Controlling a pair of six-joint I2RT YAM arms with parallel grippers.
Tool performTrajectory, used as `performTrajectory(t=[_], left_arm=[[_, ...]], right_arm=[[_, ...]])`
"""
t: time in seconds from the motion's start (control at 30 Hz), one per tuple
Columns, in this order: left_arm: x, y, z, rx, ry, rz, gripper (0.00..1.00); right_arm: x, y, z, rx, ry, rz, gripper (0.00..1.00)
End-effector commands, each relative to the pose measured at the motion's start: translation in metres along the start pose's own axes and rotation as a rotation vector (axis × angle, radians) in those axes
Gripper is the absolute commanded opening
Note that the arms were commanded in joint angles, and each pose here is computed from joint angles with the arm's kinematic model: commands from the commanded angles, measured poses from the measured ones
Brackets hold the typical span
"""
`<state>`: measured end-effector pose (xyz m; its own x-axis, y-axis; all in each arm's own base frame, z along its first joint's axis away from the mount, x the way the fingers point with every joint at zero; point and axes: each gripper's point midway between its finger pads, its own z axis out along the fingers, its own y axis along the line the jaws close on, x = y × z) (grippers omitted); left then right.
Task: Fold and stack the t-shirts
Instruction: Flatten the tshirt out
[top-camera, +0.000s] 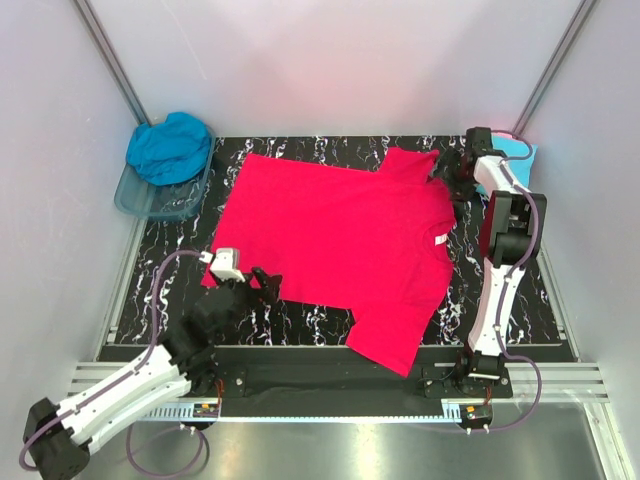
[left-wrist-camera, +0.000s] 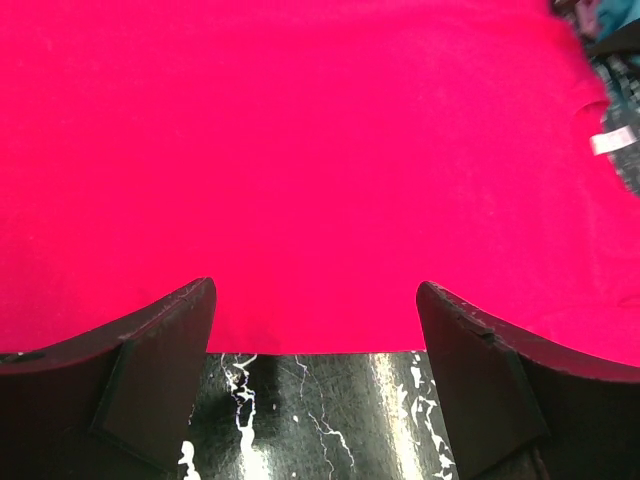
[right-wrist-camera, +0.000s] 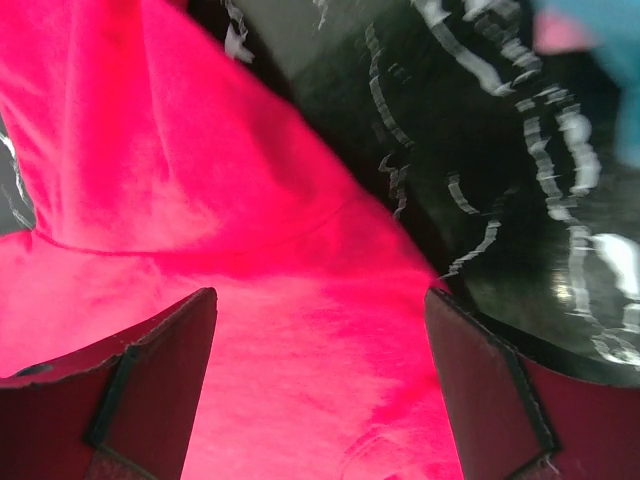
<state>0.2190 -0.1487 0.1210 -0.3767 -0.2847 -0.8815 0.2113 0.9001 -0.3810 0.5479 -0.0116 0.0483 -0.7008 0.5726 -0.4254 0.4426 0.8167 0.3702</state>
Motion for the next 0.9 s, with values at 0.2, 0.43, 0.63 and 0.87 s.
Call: performTrajectory(t=[0.2,0.43,0.63,0.87], left_arm=[[-0.012,-0.001,-0.005,0.025,-0.077,-0.014,0.84],[-0.010,0.000,-0.004,0.020,-0.070,-0.010,0.83],[-0.011,0.000,-0.005,0.028,-0.078,-0.017,0.83],[-0.013,-0.002,-0.007,0.043,-0.089,-0.023,0.82]], right_arm=[[-0.017,0.040,-0.004,-0.144,0.002,0.017,0.87],[-0.024,0.042,0.005,-0.150,-0.018,0.009,0.85],[-0.042,0.047,0.003,-0.157,-0.085,-0.015,0.84],[-0.064,0.047,0.018,-0.155,-0.159,-0.095,0.85]])
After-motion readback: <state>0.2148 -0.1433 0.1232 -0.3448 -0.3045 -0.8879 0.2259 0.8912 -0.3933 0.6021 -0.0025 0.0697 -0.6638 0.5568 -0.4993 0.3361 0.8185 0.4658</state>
